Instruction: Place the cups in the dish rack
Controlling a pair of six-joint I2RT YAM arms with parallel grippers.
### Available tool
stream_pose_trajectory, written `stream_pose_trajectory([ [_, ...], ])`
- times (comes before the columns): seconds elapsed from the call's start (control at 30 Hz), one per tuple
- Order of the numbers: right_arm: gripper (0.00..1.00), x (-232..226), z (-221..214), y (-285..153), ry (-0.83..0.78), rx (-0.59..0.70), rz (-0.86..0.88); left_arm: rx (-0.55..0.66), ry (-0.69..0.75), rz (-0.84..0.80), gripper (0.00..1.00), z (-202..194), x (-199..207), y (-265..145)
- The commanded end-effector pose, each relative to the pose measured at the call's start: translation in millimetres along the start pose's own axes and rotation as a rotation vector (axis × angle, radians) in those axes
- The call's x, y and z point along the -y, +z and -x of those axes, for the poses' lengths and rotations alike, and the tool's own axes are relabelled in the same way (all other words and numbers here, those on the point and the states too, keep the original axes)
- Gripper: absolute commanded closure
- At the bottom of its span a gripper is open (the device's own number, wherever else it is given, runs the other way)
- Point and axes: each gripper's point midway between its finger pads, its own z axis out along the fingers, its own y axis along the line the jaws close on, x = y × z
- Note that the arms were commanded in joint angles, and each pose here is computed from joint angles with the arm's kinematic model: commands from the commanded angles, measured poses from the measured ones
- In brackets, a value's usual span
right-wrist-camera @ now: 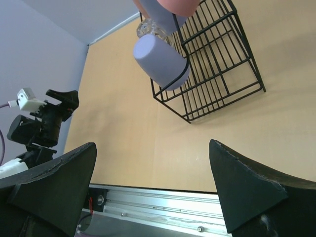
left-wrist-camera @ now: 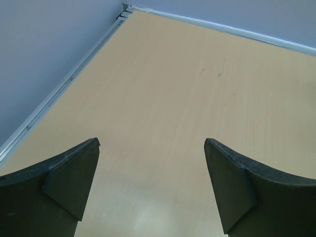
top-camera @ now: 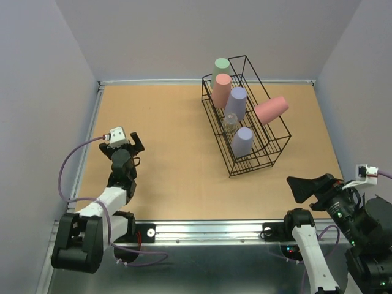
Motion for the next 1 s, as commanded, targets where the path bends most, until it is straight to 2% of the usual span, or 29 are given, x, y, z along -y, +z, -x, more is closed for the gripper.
stream_pose_trajectory([
  [0.0, 0.00, 8, 9, -3, 0.033, 0.020, -0.075, 0.173, -0.053, -0.069, 0.01, 36, 13, 13],
  [0.03, 0.00, 15, 9, -2, 0.041, 0.025, -0.114, 0.155, -0.039, -0.070, 0.01, 28, 14, 18],
  [0.2, 0.00, 25, 5, 1, 0.070, 0.009, -0.164, 0.192, -0.036, -0.103, 0.01, 38, 22, 32],
  [0.37, 0.00, 39, 3, 3, 0.110, 0.022, -0.237, 0.175, 0.007, -0.163, 0.01, 37, 33, 46],
  [0.5, 0.00, 50, 1, -1, 0.144, 0.043, -0.296, 0.181, 0.038, -0.215, 0.01, 38, 39, 46],
  [0.57, 0.00, 51, -1, 0, 0.157, 0.039, -0.300, 0.193, 0.062, -0.231, 0.01, 38, 40, 44],
  [0.6, 0.00, 51, -1, 1, 0.165, 0.038, -0.300, 0.276, 0.050, -0.245, 0.01, 55, 42, 39],
  [0.63, 0.00, 52, -2, 1, 0.170, 0.036, -0.301, 0.266, 0.052, -0.227, 0.01, 41, 35, 35],
  [0.67, 0.00, 53, -4, 2, 0.175, 0.033, -0.304, 0.226, 0.047, -0.209, 0.05, 24, 32, 38],
  [0.7, 0.00, 53, -4, 2, 0.185, 0.034, -0.306, 0.235, 0.044, -0.189, 0.06, 26, 30, 43],
  [0.77, 0.00, 52, -4, 1, 0.186, 0.038, -0.303, 0.226, 0.049, -0.197, 0.01, 26, 33, 48],
  [0.97, 0.00, 52, -4, 0, 0.198, 0.045, -0.299, 0.237, 0.013, -0.134, 0.02, 27, 22, 47],
])
